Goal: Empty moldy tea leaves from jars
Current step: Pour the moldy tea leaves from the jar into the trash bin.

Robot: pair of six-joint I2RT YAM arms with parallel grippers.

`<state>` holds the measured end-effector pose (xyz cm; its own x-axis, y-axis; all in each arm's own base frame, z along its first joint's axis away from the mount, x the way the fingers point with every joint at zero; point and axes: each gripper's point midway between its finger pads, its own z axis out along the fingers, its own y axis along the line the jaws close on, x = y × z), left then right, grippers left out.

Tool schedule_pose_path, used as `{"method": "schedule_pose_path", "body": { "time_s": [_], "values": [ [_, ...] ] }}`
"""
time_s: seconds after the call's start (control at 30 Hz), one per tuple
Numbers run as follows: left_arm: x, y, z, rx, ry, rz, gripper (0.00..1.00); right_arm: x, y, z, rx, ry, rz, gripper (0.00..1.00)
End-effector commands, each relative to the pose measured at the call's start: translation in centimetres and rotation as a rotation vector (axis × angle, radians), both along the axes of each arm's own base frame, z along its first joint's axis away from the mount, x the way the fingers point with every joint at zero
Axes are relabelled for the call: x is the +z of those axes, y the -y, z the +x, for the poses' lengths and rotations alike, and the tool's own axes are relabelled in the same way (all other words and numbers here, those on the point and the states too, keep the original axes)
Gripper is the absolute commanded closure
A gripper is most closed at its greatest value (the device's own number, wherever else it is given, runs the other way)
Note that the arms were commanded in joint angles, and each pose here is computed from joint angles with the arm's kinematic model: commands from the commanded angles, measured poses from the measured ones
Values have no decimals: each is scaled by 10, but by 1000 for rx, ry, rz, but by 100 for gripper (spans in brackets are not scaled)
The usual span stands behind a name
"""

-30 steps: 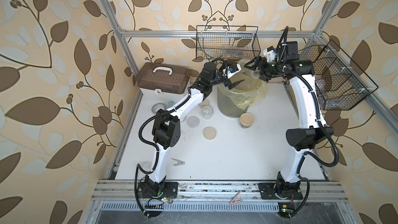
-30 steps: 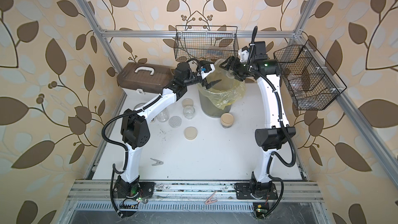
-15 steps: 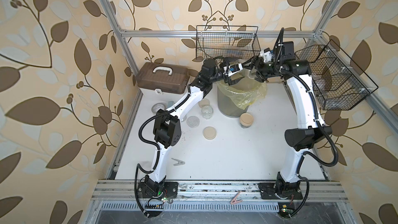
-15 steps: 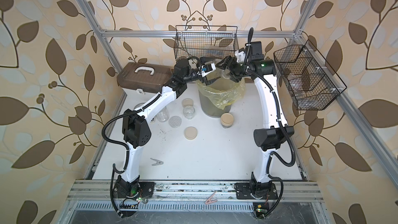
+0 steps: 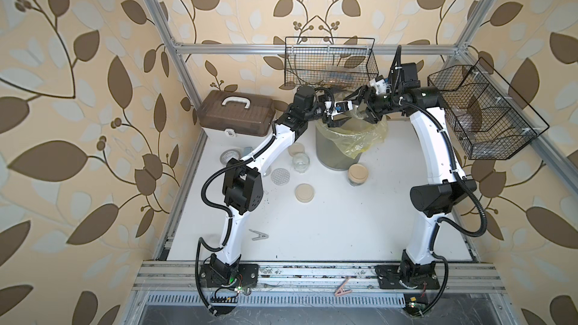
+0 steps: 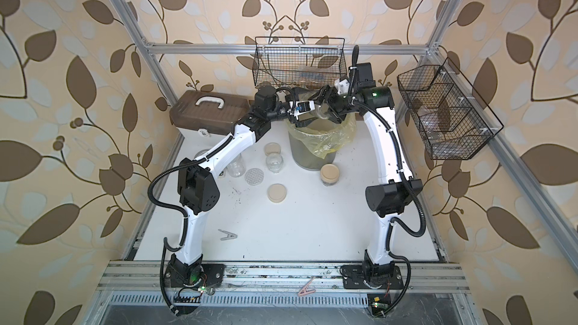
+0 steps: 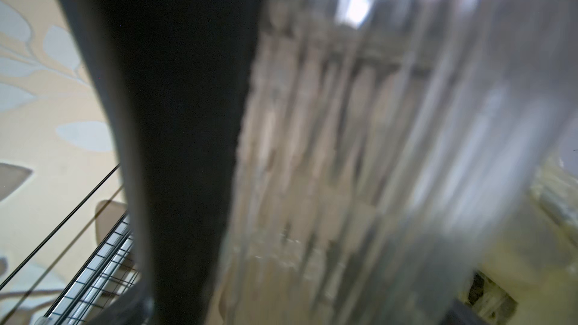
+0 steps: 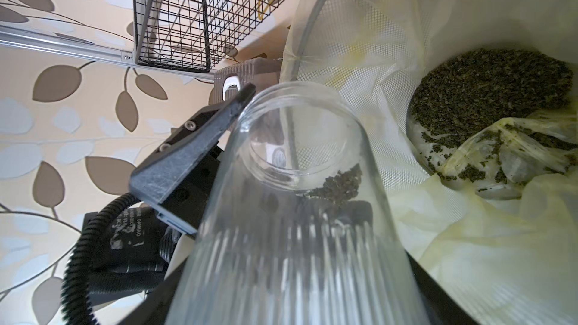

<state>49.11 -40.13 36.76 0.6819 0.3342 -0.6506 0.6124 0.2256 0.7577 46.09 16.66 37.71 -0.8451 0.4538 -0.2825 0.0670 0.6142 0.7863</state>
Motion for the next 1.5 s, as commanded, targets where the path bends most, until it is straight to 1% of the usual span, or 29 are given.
{"method": "schedule_pose_path", "body": {
  "time_s": [0.0, 0.13, 0.17, 0.27, 0.4, 0.53, 0.6, 0.73, 0.8, 0.87, 1.1, 1.23, 1.3, 1.33, 1.4, 1.43, 1.47],
  "values": [
    [6, 9, -12, -51, 43, 22, 3, 22, -12, -2, 53, 76, 39, 100],
    [7, 10, -14, -55, 32, 2, 10, 24, -14, -1, 54, 81, 45, 100],
    [10, 9, -14, -53, 26, -19, 13, 25, -14, -1, 55, 84, 48, 100],
    [18, 10, -15, -52, -11, -78, 18, 30, -16, 2, 51, 100, 63, 99],
    [25, 10, -16, -39, -79, -141, 20, 40, -17, 7, 35, 142, 75, 91],
    [37, 6, -9, 12, -189, -241, 22, 54, -12, 18, -20, 238, 31, 77],
    [44, 3, -6, 33, -230, -291, 24, 63, -10, 24, -48, 286, 21, 74],
    [56, -3, 3, 80, -319, -393, 29, 76, -6, 34, -112, 356, 6, 74],
    [63, -9, 13, 136, -404, -474, 31, 83, -6, 38, -140, 386, 17, 74],
    [69, -16, 22, 185, -482, -553, 33, 93, -7, 43, -160, 426, 29, 76],
    [80, -22, 27, 206, -579, -689, 39, 107, -8, 52, -230, 511, 3, 85],
    [81, -22, 28, 214, -611, -739, 39, 105, -9, 55, -240, 520, -12, 94],
    [81, -21, 26, 209, -613, -741, 35, 105, -10, 54, -232, 524, -22, 98],
    [80, -21, 26, 210, -612, -738, 32, 105, -9, 53, -231, 528, -33, 100],
    [80, -23, 25, 216, -604, -734, 22, 105, -5, 50, -232, 537, -66, 100],
    [83, -25, 23, 219, -590, -736, 14, 104, -3, 49, -234, 539, -86, 100],
    [71, -25, 24, 236, -596, -719, 7, 104, -1, 48, -235, 544, -111, 100]
  ]
}}
